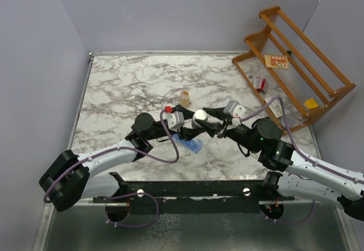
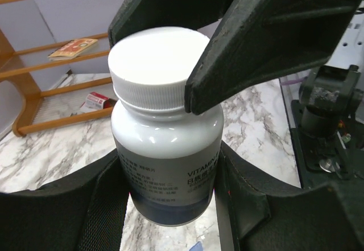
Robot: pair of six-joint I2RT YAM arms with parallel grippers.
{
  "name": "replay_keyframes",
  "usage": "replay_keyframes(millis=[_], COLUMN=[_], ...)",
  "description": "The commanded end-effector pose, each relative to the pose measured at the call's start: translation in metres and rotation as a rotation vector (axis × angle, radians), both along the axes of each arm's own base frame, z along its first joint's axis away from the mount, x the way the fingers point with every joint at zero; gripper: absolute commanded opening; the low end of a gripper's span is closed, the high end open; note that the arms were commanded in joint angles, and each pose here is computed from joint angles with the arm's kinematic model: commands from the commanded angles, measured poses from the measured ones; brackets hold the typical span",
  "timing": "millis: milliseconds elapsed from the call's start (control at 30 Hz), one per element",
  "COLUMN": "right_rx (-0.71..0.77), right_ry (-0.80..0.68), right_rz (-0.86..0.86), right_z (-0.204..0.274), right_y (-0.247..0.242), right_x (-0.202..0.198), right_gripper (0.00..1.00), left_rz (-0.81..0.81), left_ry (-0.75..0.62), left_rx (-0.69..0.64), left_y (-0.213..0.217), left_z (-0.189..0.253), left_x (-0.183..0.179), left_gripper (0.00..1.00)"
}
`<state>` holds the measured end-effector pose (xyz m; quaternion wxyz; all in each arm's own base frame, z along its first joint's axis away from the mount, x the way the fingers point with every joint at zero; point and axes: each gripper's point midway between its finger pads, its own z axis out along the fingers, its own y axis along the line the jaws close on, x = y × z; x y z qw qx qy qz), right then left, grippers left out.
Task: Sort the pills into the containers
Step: Unscrew the lid of the pill bottle, then pour the pill into the pill container.
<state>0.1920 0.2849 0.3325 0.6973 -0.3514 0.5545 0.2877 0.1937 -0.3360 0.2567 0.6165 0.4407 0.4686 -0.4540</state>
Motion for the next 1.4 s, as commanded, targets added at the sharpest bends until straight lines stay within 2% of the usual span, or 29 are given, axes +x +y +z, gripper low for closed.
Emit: replay_keyframes(millis=[0, 267, 400, 533, 667, 967, 1133, 1367], right_rx=[0.009, -0.040, 0.001, 0.069, 0.038, -0.017, -0.053, -0.112], right_ry=[-0.126, -0.148, -0.150, -0.141, -0.096, 0.006, 0.072, 0.159], right_rz=[0.038, 0.120, 0.017, -0.201, -0.403, -0.522, -0.570, -0.541], right_z=[0.030, 0.030, 0.037, 0.048, 0.035, -0.008, -0.032, -0.067], right_y=[-0.008, 0.001, -0.011, -0.042, -0.064, -0.070, -0.070, -0.047], right_x=[-0.010, -0.021, -0.007, 0.018, 0.044, 0.062, 0.077, 0.093], right_gripper=[0.17, 0.16, 0.16, 0.16, 0.16, 0.16, 0.13, 0.12], left_rz=[-0.133, -0.268, -0.250, -0.214, -0.148, 0.053, 0.127, 0.206], left_ry=[-0.022, -0.046, -0.038, -0.027, -0.010, 0.048, 0.059, 0.094], left_rx=[0.020, 0.039, 0.041, 0.043, 0.044, 0.057, 0.078, 0.117], left_y=[-0.001, -0.002, -0.001, -0.001, 0.000, 0.011, 0.022, 0.038], left_z=[-0.004, -0.007, -0.010, -0.013, -0.018, -0.031, -0.040, -0.058], left_x=[-0.027, -0.050, -0.048, -0.042, -0.031, 0.000, 0.005, 0.008], left_gripper=[0.00, 0.00, 0.00, 0.00, 0.00, 0.00, 0.00, 0.00])
